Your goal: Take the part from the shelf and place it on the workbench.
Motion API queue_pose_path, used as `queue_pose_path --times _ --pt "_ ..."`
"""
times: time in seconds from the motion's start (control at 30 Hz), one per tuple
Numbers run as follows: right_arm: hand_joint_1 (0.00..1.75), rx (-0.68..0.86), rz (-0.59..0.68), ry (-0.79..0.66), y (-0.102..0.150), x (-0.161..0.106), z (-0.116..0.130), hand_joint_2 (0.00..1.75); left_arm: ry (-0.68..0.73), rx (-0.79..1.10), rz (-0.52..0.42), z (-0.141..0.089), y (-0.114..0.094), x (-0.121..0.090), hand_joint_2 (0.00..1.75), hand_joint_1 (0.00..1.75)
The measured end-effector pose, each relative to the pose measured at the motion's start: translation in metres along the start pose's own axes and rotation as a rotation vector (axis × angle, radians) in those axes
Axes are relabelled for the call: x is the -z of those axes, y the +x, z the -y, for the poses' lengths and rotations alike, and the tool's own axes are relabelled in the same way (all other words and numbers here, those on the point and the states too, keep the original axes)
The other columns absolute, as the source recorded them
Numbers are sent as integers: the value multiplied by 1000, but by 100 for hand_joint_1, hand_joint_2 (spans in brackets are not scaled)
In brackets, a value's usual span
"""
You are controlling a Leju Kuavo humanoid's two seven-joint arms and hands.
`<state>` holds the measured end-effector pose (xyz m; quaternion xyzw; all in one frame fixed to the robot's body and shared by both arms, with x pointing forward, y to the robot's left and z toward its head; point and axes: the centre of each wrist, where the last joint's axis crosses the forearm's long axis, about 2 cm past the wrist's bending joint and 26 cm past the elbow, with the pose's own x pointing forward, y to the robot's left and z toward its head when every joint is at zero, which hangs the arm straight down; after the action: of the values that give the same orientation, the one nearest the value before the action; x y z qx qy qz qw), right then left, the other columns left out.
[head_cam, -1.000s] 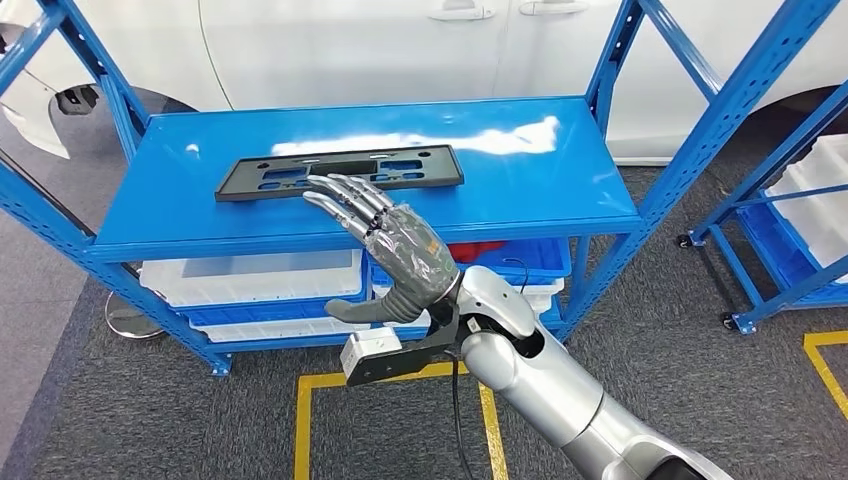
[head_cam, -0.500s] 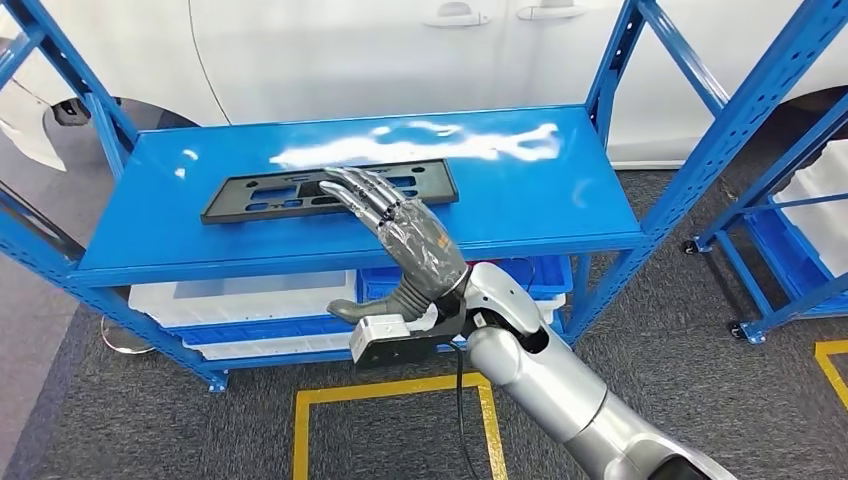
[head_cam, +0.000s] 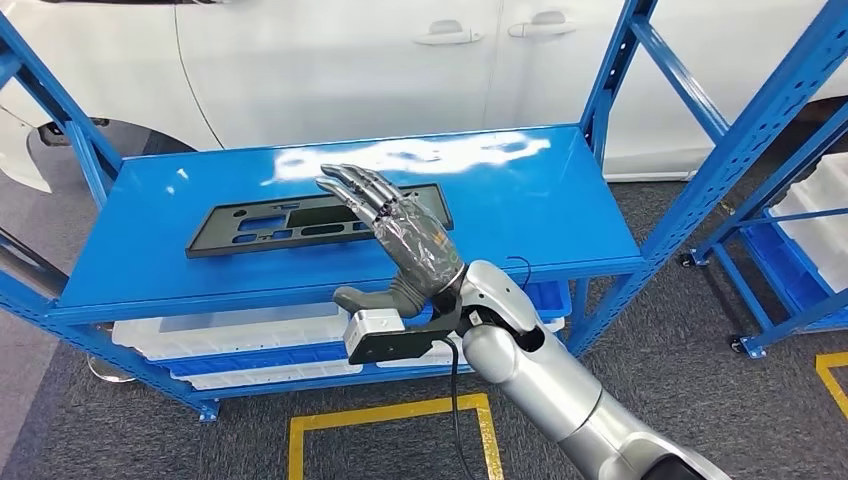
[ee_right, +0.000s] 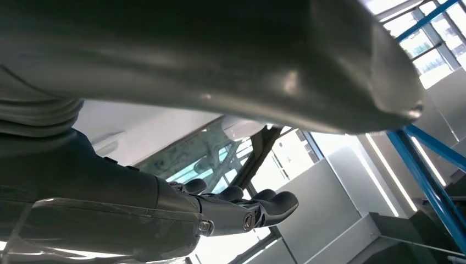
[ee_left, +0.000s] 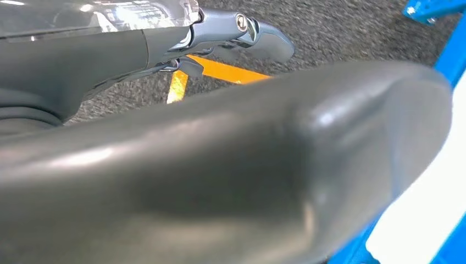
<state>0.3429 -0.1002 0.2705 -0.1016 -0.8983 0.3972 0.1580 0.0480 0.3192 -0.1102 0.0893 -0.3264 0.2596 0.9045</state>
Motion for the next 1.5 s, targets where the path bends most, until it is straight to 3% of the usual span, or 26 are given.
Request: queue_pose_path --times 0.4,0.53,1.07,1.5 --pt "0 115 -13 14 -4 -10 -1 0 -10 17 9 1 0 0 0 0" --pt "0 136 -15 18 -5 -11 -1 175 -12 19 10 2 0 0 0 0" --pt "0 229 65 152 13 -4 -21 175 -6 18 8 0 -1 0 0 0" --pt "0 21 168 229 38 -3 -45 175 53 89 -114 4 1 1 0 0"
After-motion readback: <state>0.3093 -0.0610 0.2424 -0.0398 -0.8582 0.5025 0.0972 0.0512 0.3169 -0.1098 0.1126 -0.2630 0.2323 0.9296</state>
